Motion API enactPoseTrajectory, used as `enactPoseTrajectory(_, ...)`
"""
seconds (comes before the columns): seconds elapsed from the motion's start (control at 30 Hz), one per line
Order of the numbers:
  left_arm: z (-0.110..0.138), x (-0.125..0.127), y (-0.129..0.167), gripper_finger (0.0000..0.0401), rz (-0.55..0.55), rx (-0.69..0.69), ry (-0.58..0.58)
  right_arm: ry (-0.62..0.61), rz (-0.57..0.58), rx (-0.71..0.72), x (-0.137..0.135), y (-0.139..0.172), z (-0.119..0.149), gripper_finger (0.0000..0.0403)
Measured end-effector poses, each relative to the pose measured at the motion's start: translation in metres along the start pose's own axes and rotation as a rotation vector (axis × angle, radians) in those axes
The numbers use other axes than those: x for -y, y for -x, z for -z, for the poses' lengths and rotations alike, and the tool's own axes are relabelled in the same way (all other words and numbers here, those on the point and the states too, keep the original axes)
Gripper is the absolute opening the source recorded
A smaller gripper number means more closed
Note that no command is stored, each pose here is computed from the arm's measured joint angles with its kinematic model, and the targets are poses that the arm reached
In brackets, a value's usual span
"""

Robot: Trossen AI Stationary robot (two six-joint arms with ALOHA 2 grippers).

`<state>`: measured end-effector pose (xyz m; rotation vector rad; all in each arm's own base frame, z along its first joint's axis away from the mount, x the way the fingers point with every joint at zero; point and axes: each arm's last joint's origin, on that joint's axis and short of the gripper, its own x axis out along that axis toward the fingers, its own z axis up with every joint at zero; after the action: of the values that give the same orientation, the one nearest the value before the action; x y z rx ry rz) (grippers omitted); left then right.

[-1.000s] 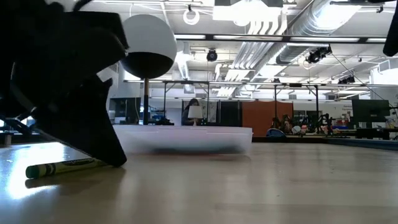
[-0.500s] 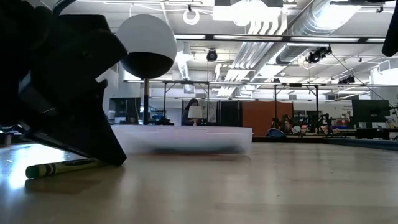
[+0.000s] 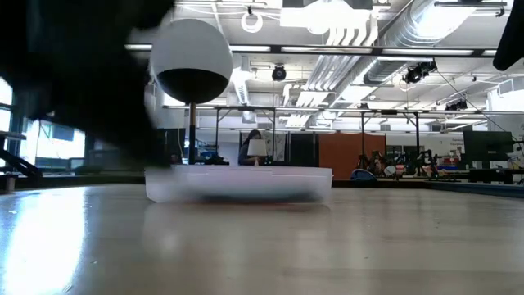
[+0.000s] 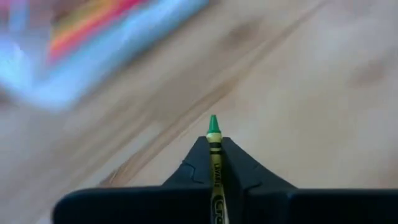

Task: Pick & place school supplies into a supply box
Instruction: Put the light green crayon into the pink supply box

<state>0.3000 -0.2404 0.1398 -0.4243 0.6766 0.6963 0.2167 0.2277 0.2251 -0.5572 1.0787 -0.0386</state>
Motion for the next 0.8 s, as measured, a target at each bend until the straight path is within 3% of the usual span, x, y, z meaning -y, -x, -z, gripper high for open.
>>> enactPoseTrajectory(0.07,-0.029,0.006,0.018,0.0018,0.04,0.049,-0.041,-0.001,0.0,0.001,0.0,0.0,0.0,0.0057)
enactPoseTrajectory(0.13,-0.057,0.002,0.021,0.0012,0.011,0.069,-0.092,-0.001,0.0,0.0,0.0,0.0,0.0,0.0057)
enactPoseTrajectory(0.37,-0.135,-0.021,-0.028,0.0041,-0.077,-0.014,-0.184,-0.013,-0.009,0.013,-0.001,0.0,-0.002,0.0058)
enactPoseTrajectory(0.57,-0.161,-0.045,-0.097,0.0037,-0.072,-0.18,-0.203,-0.013,-0.115,-0.032,-0.005,0.001,0.0,0.0055)
enactPoseTrajectory(0.67,-0.171,-0.052,-0.11,0.0046,-0.057,-0.206,-0.199,0.029,-0.235,-0.073,-0.012,0.003,0.002,0.0051)
enactPoseTrajectory(0.8,-0.175,-0.059,-0.122,0.0072,-0.039,-0.249,-0.218,0.077,-0.304,-0.004,-0.028,-0.004,0.009,0.0045)
